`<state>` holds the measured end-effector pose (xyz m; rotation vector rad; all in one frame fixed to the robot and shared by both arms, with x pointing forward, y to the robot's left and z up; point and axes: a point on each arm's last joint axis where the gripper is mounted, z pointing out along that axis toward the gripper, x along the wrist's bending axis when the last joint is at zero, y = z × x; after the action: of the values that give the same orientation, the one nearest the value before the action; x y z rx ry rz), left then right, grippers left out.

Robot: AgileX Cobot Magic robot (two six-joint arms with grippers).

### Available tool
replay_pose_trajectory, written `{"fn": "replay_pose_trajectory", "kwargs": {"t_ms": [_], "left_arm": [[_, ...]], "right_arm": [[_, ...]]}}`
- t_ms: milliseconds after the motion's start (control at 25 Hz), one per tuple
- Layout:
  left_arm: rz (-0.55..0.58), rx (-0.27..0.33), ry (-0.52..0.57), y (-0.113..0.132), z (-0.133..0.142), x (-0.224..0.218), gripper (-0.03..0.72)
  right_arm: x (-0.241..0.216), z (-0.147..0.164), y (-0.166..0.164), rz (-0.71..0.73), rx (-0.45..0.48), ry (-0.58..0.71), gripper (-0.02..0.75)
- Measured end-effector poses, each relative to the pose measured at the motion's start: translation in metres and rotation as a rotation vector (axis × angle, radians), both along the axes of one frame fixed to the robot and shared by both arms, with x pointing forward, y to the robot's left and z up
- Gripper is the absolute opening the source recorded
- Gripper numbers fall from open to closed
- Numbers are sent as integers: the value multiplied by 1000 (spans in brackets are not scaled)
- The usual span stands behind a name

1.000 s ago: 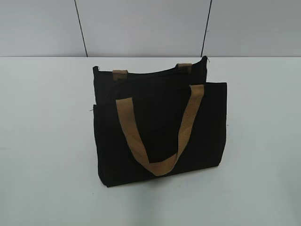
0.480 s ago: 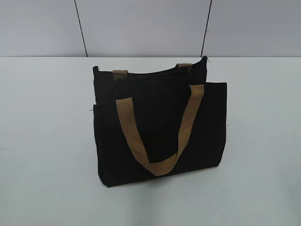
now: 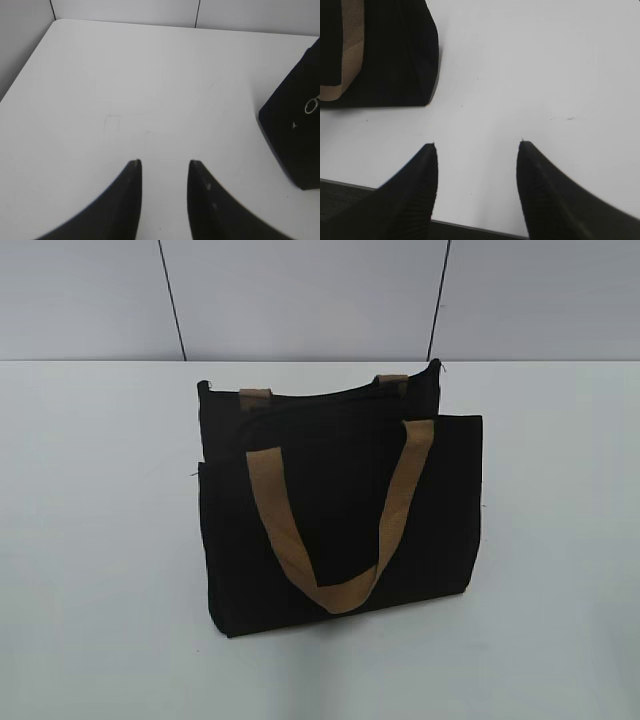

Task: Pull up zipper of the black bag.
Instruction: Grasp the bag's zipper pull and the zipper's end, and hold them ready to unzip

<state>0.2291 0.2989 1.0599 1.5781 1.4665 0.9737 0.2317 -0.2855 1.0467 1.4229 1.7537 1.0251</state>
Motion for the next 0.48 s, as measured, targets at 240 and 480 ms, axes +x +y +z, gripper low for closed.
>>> {"fn": "replay_pose_trajectory", "kwargs": {"t_ms": [240,480], "left_arm": [[0,0,0,0,0,0,241],[-38,80,13,0,0,3,396]], "right_arm": [[0,0,0,0,0,0,400],[0,0,0,0,0,-1,400]]}}
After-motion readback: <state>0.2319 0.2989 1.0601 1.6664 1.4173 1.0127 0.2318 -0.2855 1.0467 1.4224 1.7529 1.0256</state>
